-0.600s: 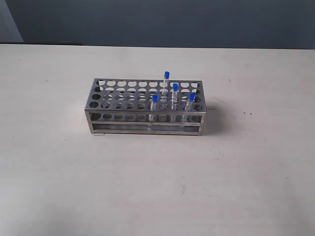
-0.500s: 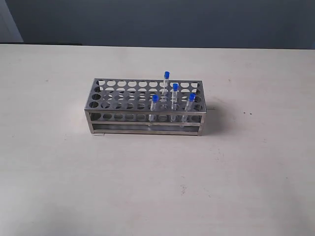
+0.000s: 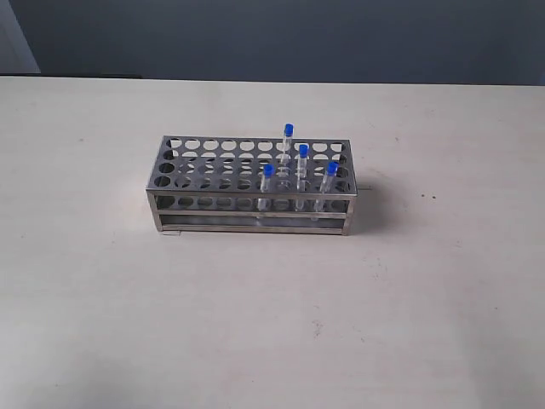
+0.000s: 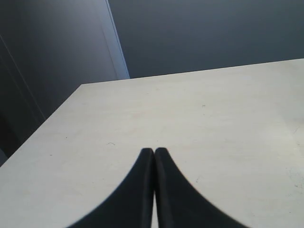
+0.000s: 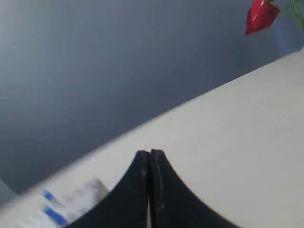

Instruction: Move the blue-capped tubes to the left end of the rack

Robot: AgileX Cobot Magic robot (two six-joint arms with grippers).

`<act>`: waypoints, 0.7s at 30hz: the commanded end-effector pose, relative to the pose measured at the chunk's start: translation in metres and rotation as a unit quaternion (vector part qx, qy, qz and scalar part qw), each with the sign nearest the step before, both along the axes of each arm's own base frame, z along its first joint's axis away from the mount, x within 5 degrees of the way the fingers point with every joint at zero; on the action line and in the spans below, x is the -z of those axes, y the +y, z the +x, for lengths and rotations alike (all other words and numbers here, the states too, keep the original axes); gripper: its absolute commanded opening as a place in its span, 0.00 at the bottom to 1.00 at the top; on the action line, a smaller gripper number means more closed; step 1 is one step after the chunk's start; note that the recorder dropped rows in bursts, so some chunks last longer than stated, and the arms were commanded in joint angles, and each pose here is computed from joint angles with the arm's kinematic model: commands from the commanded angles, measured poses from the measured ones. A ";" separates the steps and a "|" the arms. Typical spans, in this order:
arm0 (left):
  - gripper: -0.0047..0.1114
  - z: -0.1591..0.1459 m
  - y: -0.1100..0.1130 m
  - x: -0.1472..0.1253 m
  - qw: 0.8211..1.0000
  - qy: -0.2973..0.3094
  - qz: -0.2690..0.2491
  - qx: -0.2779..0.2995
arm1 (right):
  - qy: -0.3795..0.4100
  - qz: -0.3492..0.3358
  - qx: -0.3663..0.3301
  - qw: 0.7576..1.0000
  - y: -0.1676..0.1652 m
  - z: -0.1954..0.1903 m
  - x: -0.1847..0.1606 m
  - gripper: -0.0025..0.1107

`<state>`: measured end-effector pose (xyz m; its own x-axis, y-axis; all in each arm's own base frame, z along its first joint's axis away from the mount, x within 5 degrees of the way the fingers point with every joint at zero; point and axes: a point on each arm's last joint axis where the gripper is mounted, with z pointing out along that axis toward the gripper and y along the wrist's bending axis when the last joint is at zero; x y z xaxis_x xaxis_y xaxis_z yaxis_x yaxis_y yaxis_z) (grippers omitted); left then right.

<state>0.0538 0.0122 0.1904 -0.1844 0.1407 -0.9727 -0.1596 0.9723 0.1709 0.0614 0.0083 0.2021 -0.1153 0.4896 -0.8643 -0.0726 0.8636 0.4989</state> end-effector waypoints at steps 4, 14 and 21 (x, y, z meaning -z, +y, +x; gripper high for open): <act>0.04 0.001 -0.001 -0.002 1.000 -0.005 0.000 0.004 | -0.050 0.335 0.042 0.940 -0.009 0.000 -0.014 0.02; 0.04 0.001 -0.001 -0.002 1.000 -0.005 0.000 0.004 | -0.071 0.334 0.053 0.938 -0.012 0.000 -0.017 0.02; 0.04 0.001 -0.001 -0.002 1.000 -0.005 0.000 0.004 | -0.136 0.339 0.087 0.927 -0.022 -0.003 -0.025 0.02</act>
